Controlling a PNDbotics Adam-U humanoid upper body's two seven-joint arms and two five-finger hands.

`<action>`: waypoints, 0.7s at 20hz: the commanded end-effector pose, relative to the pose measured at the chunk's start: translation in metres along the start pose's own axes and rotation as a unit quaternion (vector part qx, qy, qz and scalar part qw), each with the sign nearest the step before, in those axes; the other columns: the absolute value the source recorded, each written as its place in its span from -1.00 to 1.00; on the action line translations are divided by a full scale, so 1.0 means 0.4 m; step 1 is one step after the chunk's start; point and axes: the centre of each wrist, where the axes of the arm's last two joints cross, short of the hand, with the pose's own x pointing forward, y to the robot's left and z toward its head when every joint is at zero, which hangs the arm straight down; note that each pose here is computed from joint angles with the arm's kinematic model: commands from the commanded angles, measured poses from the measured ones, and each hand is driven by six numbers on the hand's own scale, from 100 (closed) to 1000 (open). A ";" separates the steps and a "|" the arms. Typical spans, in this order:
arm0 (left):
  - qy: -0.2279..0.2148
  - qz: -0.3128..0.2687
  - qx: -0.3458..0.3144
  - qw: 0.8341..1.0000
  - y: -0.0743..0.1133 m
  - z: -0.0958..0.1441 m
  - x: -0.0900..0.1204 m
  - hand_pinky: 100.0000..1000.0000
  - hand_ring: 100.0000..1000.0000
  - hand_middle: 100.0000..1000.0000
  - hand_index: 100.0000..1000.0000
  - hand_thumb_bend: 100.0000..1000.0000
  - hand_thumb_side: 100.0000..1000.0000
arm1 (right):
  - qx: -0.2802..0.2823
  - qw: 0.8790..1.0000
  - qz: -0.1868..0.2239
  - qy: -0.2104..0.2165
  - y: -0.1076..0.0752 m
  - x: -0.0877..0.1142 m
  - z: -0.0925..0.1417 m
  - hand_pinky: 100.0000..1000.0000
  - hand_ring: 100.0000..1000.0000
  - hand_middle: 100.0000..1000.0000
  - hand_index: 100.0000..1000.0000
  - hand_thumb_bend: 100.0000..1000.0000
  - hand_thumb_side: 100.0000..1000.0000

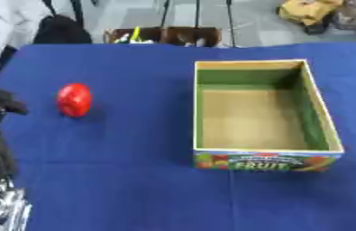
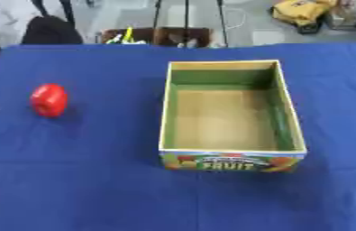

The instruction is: Pick up objects on the table and place them in the box.

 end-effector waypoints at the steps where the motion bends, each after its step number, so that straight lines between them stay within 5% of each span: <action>1: -0.014 -0.002 0.005 1.000 0.007 -0.010 0.014 -0.34 -0.29 -0.24 0.43 -1.00 1.00 | 0.003 1.000 0.010 -0.017 -0.010 0.017 -0.011 -0.26 -0.22 -0.35 -0.04 -1.00 0.74; 9: -0.018 -0.023 -0.004 1.000 0.017 -0.019 0.015 -0.43 -0.32 -0.17 0.44 -1.00 1.00 | -0.001 1.000 0.015 -0.012 -0.012 0.015 -0.008 -0.26 -0.22 -0.35 -0.04 -1.00 0.74; 14: -0.039 -0.147 -0.035 0.988 0.051 -0.067 0.031 -0.48 -0.31 -0.14 0.45 -1.00 0.85 | 0.001 1.000 0.016 -0.010 -0.011 0.014 -0.006 -0.26 -0.22 -0.35 -0.04 -1.00 0.74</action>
